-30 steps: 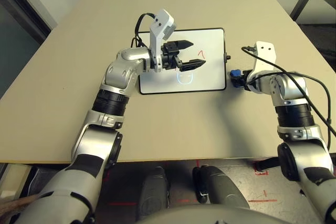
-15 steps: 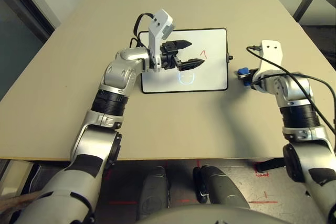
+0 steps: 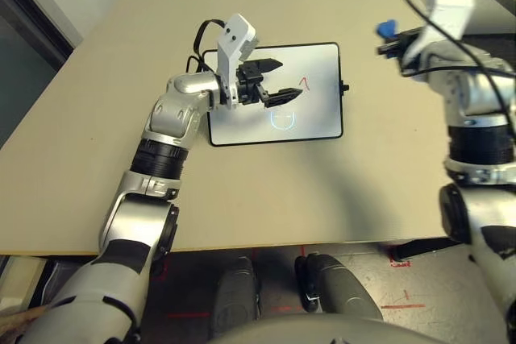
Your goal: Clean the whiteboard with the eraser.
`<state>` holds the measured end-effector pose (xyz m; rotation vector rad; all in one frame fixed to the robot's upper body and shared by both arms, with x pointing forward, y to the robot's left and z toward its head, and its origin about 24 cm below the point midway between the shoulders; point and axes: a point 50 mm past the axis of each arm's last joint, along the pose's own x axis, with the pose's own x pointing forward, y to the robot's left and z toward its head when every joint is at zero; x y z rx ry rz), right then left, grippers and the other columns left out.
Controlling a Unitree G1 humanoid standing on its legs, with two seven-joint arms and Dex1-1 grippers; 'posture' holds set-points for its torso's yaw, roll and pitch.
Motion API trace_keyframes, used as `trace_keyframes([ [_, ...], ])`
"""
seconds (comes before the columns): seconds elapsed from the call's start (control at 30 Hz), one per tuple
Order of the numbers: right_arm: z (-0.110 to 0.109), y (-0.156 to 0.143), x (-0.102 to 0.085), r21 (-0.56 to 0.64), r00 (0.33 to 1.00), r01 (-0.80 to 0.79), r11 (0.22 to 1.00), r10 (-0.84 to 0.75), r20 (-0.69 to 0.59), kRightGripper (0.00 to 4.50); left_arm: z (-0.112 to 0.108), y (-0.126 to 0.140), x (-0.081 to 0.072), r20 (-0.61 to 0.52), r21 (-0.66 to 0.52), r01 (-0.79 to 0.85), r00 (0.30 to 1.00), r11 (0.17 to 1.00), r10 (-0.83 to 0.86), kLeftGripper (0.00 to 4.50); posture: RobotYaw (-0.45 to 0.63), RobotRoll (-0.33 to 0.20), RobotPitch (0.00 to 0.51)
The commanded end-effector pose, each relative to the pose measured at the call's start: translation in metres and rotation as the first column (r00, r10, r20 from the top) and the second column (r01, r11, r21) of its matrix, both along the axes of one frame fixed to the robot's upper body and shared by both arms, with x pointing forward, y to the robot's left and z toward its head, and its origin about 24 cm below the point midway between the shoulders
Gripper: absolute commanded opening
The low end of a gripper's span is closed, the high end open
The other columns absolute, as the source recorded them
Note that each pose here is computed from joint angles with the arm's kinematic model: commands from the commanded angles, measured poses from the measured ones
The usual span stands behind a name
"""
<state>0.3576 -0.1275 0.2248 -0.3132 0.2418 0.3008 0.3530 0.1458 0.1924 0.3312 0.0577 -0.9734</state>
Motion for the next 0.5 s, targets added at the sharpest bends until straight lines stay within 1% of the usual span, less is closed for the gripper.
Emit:
trace_keyframes([
  [0.03,-0.018,0.013,-0.002,-0.041,0.998,-0.054,0.998,0.052,-0.037,0.57,-0.004,0.008,-0.006,-0.001,0.05,-0.013,1.0,0.999,0.013,4.5,-0.03,0.0,0.07],
  [0.17,-0.028,0.019,-0.002,-0.08,0.996,-0.082,0.993,0.079,-0.043,0.57,-0.006,0.015,-0.015,-0.019,0.071,-0.027,0.999,0.997,0.029,4.5,-0.02,0.0,0.076],
  [0.3,-0.035,0.025,-0.002,-0.102,0.992,-0.115,0.988,0.11,-0.053,0.56,-0.008,0.017,-0.023,-0.045,0.075,-0.03,0.998,0.997,0.033,4.5,-0.01,0.0,0.084],
  [0.5,-0.054,0.031,-0.005,-0.141,0.982,-0.161,0.977,0.144,-0.121,0.56,-0.006,0.015,-0.026,-0.056,0.071,-0.034,0.998,0.997,0.038,4.5,0.0,0.0,0.092],
])
